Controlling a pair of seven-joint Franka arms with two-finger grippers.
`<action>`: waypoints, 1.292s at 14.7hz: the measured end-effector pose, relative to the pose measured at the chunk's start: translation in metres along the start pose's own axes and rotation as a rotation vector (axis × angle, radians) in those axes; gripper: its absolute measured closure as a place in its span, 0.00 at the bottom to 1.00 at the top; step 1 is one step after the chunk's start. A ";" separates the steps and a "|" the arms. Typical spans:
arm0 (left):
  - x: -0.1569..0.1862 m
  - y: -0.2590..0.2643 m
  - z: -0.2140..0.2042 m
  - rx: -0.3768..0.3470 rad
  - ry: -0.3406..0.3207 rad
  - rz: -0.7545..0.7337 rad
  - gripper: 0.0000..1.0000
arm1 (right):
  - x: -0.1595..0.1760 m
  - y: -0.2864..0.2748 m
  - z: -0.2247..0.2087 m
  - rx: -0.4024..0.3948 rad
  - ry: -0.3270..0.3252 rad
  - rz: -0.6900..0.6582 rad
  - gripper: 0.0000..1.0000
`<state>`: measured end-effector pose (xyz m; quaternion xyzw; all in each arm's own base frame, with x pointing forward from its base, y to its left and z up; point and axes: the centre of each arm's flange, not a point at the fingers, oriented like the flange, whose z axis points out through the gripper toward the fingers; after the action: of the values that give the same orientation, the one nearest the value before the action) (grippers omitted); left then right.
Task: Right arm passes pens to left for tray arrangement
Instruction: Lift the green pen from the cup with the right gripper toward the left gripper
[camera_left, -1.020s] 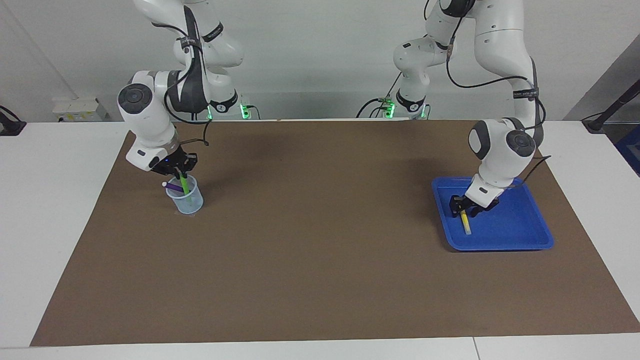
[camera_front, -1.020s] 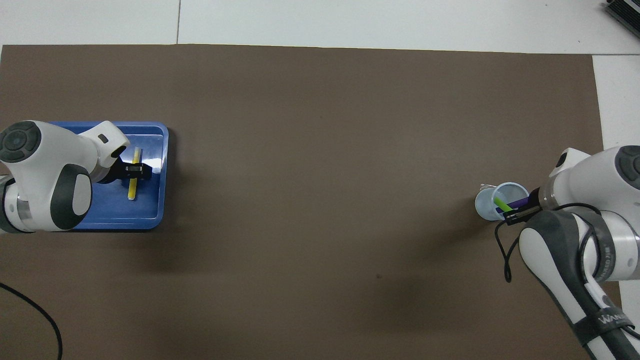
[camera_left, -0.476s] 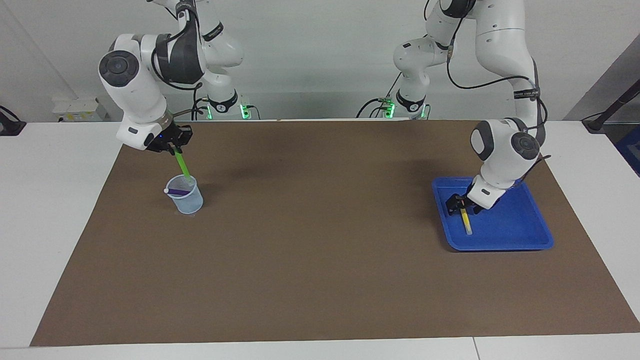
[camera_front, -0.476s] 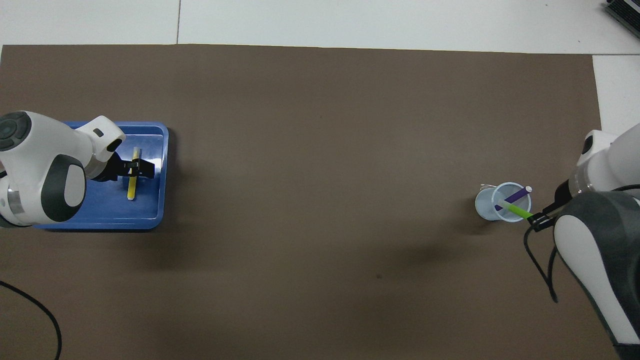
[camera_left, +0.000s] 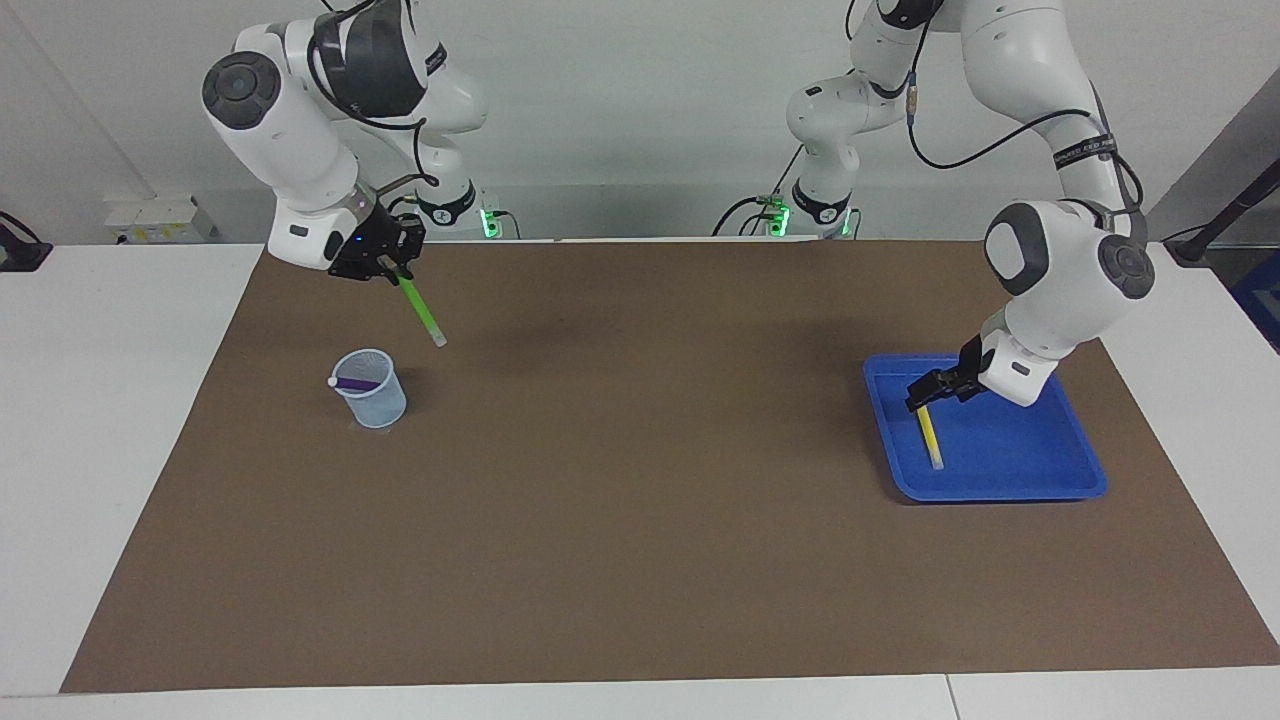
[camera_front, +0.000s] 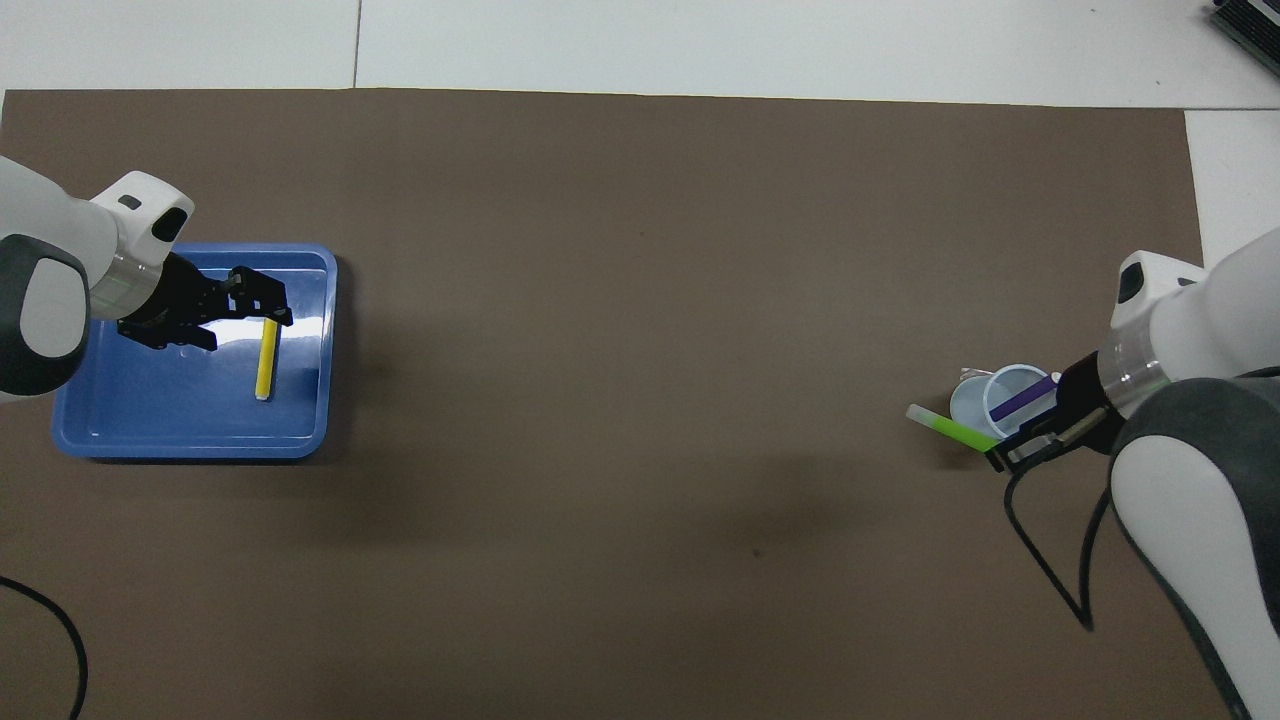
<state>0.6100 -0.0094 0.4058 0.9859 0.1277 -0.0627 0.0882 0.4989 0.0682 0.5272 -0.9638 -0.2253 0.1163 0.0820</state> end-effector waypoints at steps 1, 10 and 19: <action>-0.006 0.011 -0.010 -0.033 -0.002 -0.079 0.00 | 0.005 -0.015 0.002 0.032 0.009 -0.008 0.82; -0.068 0.130 -0.049 -0.260 -0.148 -0.817 0.00 | 0.034 -0.074 -0.007 0.356 0.160 0.188 0.82; -0.102 0.192 -0.070 -0.365 -0.239 -1.243 0.00 | 0.072 -0.154 0.008 0.471 0.357 0.238 0.82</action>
<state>0.5699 -0.2035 0.5190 0.6839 0.6713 -0.1882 0.2148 0.4959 0.2384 0.5383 -0.9431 -0.0600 0.0031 0.3270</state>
